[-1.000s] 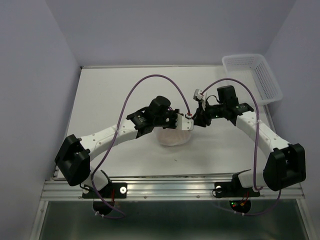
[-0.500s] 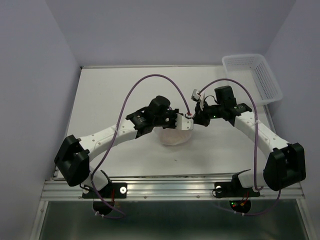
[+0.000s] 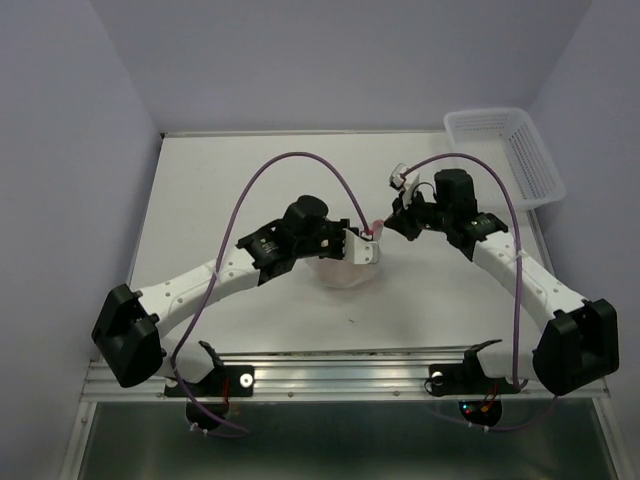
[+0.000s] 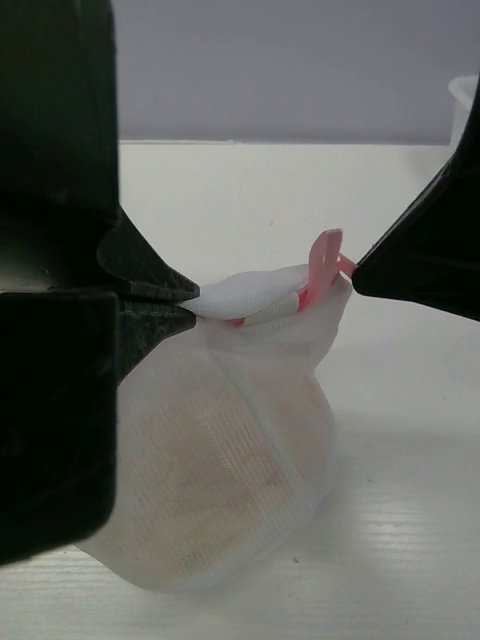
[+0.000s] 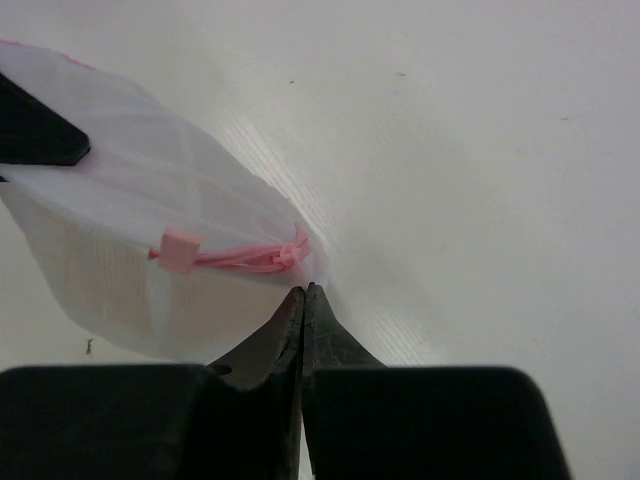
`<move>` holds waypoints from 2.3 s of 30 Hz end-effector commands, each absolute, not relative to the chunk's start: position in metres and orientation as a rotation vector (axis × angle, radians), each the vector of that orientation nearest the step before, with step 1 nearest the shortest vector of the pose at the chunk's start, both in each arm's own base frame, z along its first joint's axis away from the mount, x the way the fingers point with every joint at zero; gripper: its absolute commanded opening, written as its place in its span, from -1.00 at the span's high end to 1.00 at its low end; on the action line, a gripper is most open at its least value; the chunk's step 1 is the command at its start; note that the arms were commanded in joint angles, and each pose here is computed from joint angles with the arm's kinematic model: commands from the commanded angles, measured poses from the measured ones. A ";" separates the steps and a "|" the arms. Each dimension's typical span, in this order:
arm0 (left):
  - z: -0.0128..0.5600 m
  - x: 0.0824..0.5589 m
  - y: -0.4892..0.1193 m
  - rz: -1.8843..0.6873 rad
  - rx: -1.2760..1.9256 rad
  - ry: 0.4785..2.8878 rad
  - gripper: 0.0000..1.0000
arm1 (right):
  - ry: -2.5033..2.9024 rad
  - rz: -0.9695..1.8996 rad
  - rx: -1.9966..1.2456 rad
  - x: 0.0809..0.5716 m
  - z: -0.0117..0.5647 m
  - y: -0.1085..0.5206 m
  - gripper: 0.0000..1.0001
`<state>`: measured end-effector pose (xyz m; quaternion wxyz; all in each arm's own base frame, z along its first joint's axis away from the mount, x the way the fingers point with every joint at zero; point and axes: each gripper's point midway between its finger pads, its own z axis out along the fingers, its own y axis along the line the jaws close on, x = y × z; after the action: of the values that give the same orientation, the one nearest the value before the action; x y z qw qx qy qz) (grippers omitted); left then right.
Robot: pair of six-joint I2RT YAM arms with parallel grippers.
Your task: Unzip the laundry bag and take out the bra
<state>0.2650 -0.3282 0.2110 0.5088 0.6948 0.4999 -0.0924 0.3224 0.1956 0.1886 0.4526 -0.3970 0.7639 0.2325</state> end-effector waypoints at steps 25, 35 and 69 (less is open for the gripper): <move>0.228 0.302 -0.336 -0.283 1.552 1.164 -0.09 | 2.003 0.495 -0.629 0.387 0.167 0.179 0.99; 0.251 0.306 -0.349 -0.527 1.180 1.408 -0.98 | 2.111 0.667 -0.478 0.348 0.183 0.217 0.99; 0.203 0.286 -0.369 -0.340 1.073 1.696 -0.57 | 2.165 0.807 -0.269 0.289 0.231 0.235 0.99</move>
<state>0.2713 -0.3624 0.1740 0.4892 0.4723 0.7177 -0.1500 0.2919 0.2288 0.2088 0.3805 -0.0967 0.8719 0.2927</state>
